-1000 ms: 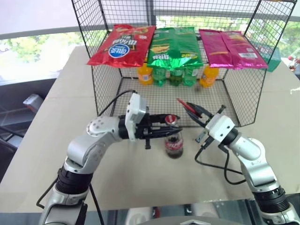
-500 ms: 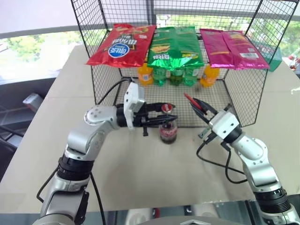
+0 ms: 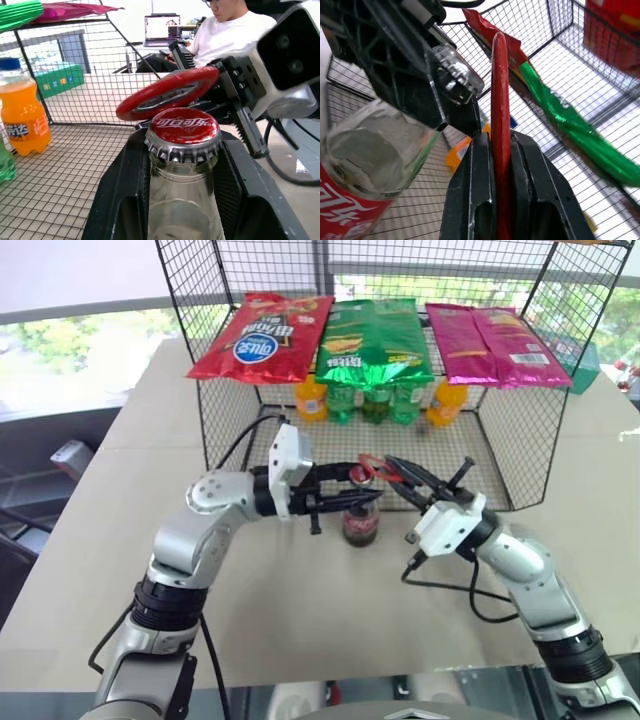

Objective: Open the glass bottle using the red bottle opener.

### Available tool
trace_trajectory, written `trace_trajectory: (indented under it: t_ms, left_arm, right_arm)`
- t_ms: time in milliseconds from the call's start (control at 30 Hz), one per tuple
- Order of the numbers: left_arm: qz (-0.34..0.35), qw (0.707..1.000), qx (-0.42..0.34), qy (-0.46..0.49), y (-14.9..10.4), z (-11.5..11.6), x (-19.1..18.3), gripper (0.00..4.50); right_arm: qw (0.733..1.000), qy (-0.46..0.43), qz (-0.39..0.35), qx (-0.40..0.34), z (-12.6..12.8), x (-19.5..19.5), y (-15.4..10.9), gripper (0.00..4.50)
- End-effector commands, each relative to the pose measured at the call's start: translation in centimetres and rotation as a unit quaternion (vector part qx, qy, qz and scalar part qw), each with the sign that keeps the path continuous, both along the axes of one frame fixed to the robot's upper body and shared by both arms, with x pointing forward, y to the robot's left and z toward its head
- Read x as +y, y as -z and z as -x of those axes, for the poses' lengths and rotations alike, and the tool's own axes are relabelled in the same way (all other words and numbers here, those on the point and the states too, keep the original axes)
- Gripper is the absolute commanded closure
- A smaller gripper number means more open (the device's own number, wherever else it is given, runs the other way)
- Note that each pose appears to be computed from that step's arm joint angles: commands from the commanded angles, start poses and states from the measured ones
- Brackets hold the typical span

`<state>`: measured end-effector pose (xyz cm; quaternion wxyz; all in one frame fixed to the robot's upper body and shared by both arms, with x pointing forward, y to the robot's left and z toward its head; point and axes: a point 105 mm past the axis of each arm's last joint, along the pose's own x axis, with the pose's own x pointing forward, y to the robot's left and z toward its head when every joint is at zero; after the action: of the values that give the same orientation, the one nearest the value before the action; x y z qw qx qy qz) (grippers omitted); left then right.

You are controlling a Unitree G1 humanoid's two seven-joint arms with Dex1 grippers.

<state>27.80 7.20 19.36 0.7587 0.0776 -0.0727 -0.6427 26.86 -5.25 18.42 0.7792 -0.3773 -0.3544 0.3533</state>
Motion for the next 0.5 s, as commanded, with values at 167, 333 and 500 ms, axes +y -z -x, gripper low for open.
trace_trajectory:
  t_ms: [167,333,500]
  left_arm:
    - [0.001,1.000,0.020,-0.008,0.4,-0.6,-0.2,3.36]
    - [0.001,1.000,0.023,-0.014,0.5,-0.7,-0.1,3.36]
    - [0.004,0.999,0.032,-0.006,0.9,-0.4,-0.1,3.36]
  right_arm:
    - [0.990,-0.080,0.097,-0.066,2.4,2.8,3.8,4.50]
    - [0.983,-0.080,0.135,-0.100,2.5,2.8,5.5,4.50]
    - [0.987,-0.054,0.118,-0.099,1.5,3.0,5.0,4.50]
